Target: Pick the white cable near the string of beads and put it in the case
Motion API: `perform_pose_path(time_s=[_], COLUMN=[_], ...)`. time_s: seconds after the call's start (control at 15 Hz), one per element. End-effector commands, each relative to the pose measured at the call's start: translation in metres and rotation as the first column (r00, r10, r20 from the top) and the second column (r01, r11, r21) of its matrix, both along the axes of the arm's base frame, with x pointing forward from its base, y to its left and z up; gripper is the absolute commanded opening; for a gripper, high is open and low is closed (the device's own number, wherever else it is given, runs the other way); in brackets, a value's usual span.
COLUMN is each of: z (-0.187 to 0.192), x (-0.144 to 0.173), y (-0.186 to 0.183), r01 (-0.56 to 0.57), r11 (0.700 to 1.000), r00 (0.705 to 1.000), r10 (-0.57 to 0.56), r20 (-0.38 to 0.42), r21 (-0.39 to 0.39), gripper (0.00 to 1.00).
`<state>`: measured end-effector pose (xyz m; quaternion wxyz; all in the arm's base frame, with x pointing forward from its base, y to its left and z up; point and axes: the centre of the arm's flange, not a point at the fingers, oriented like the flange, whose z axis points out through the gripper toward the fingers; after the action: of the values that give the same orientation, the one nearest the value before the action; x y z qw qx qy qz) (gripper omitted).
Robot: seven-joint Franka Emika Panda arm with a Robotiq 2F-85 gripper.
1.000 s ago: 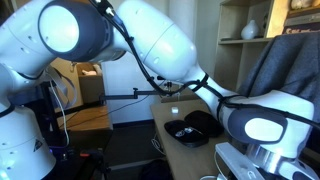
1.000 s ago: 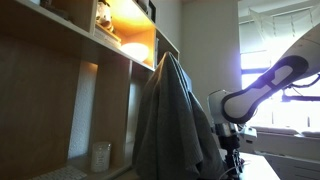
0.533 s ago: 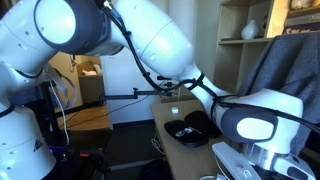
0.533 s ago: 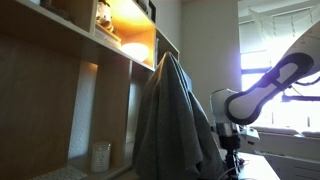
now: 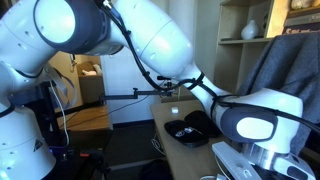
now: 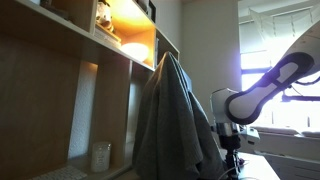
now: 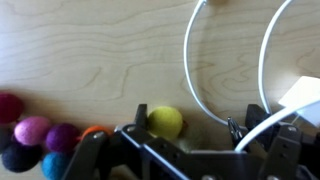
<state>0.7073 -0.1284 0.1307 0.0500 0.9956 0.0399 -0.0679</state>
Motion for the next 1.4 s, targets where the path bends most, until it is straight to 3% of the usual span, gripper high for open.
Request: perform_pose_path(time_s=[0.0, 0.87, 1.33], z=[0.0, 0.01, 0.024], x=[0.0, -0.01, -0.02], y=[0.0, 0.005, 0.016], r01=[0.0, -0.009, -0.026], r11=[1.0, 1.0, 1.0], r00=[1.0, 1.0, 0.996], r10=[0.0, 0.009, 0.026], r20=[0.0, 0.022, 0.082], r21=[0.0, -0.004, 0.002], gripper=[1.0, 1.0, 1.0])
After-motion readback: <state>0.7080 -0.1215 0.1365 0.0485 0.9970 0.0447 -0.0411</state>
